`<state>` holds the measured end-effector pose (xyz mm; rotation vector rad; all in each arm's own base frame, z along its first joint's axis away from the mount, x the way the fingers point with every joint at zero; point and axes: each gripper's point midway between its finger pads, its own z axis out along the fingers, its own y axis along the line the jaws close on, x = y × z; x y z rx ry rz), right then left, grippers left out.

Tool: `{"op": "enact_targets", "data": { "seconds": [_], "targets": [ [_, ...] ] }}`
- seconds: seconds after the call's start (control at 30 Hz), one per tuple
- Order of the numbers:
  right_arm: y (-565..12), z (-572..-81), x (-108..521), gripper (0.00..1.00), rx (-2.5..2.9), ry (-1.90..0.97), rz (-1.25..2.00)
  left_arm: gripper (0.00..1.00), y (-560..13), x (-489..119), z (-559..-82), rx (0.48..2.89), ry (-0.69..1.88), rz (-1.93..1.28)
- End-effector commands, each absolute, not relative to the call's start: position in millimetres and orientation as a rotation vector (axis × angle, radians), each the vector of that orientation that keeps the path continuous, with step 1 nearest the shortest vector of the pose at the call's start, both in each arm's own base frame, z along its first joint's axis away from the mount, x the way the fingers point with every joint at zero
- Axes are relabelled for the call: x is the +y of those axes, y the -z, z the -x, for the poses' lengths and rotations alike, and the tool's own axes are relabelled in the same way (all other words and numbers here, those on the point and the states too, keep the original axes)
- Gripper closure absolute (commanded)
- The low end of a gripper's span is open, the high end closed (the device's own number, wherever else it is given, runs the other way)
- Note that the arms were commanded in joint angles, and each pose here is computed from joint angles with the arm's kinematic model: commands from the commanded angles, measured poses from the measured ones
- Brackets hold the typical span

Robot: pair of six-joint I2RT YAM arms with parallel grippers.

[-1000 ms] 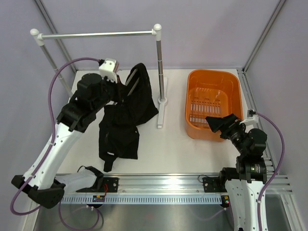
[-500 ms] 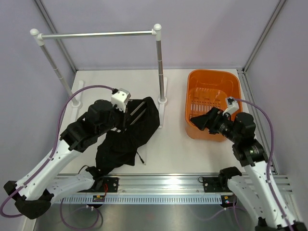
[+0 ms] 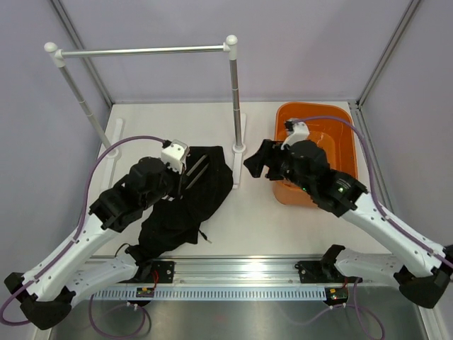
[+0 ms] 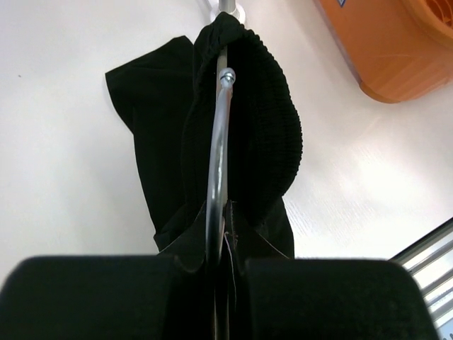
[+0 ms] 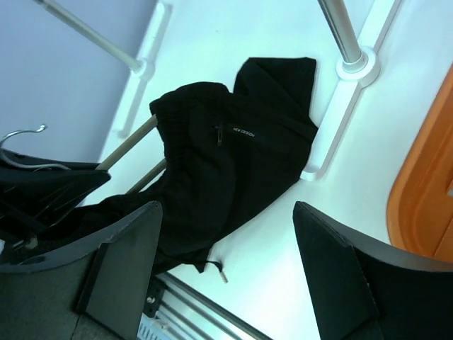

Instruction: Remove the shorts from the hanger

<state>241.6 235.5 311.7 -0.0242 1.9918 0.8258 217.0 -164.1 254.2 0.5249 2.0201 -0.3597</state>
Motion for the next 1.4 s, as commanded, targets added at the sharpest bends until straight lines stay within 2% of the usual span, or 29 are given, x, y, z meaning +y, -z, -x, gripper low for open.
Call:
{"op": "enact_targets", "data": {
  "seconds": [0.0,0.47,0.97,1.07,1.23,1.37],
  "targets": [
    [-304,-253,242,0.17,1.994,-0.614,-0.003,1.00,-273,-166,-223,1.913,0.383,-0.492],
    [-292,-255,340,0.18,2.011,-0.539,0.134,1.00,-272,-171,-217,1.898,0.432,-0.520],
    [-274,-283,380,0.21,2.017,-0.446,0.150,1.00,-274,-169,-215,1.884,0.434,-0.511],
    [-269,-286,379,0.25,2.030,-0.414,0.133,1.00,-276,-166,-215,1.875,0.427,-0.498],
    [-260,-287,376,0.38,2.046,-0.389,0.112,1.00,-277,-165,-215,1.871,0.424,-0.494],
    [-256,-288,376,0.44,2.049,-0.376,0.114,1.00,-279,-164,-214,1.864,0.428,-0.492]
  ]
}}
